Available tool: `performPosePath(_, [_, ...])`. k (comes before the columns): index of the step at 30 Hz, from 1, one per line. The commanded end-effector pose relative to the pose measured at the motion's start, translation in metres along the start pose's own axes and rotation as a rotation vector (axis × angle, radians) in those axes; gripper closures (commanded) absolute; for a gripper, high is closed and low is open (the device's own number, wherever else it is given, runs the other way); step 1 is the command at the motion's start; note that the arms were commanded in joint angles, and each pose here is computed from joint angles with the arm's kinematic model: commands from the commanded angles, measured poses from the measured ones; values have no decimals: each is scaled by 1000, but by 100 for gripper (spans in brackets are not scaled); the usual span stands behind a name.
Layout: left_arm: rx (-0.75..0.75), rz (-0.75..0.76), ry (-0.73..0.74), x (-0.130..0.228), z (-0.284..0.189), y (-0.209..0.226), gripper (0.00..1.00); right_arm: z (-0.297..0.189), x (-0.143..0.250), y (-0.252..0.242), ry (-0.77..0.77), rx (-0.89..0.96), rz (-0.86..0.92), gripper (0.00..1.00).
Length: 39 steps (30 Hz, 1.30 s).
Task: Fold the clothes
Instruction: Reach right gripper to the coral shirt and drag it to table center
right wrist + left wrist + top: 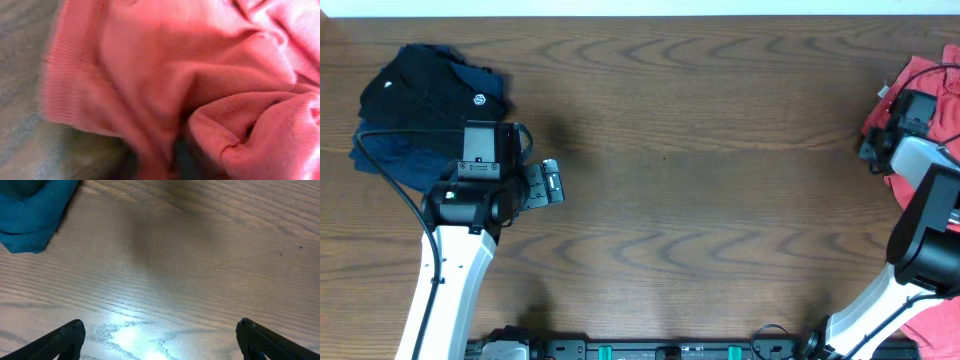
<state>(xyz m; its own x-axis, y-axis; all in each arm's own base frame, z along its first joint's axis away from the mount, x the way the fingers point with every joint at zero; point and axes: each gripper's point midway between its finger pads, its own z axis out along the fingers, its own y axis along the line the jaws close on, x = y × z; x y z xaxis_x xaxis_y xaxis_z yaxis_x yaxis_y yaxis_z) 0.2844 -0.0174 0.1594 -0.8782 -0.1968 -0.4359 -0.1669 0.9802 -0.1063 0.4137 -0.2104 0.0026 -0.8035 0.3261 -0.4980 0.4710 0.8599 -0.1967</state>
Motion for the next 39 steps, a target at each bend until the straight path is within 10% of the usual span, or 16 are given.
performPosePath(1, [3,-11,-21,-8,-6,0,2,3,8,27,33,-139,-13,99])
performPosePath(12, [3,-11,-21,-8,-6,0,2,-138,66,270,127,-1144,-318,98])
performPosePath(18, [3,-11,-21,-8,-6,0,2,-210,188,357,273,-1202,-734,94])
performPosePath(23, [2,-11,-20,-7,-6,0,2,-211,238,373,222,-891,-958,98])
performPosePath(30, [25,-11,0,-3,-6,-4,2,-245,163,346,88,-676,-856,86])
performPosePath(35, [72,-10,12,-1,-6,-12,2,-307,88,313,-71,-707,-732,39])
performPosePath(39, [125,-10,24,1,-7,-21,2,-336,51,275,-165,-710,-639,26])
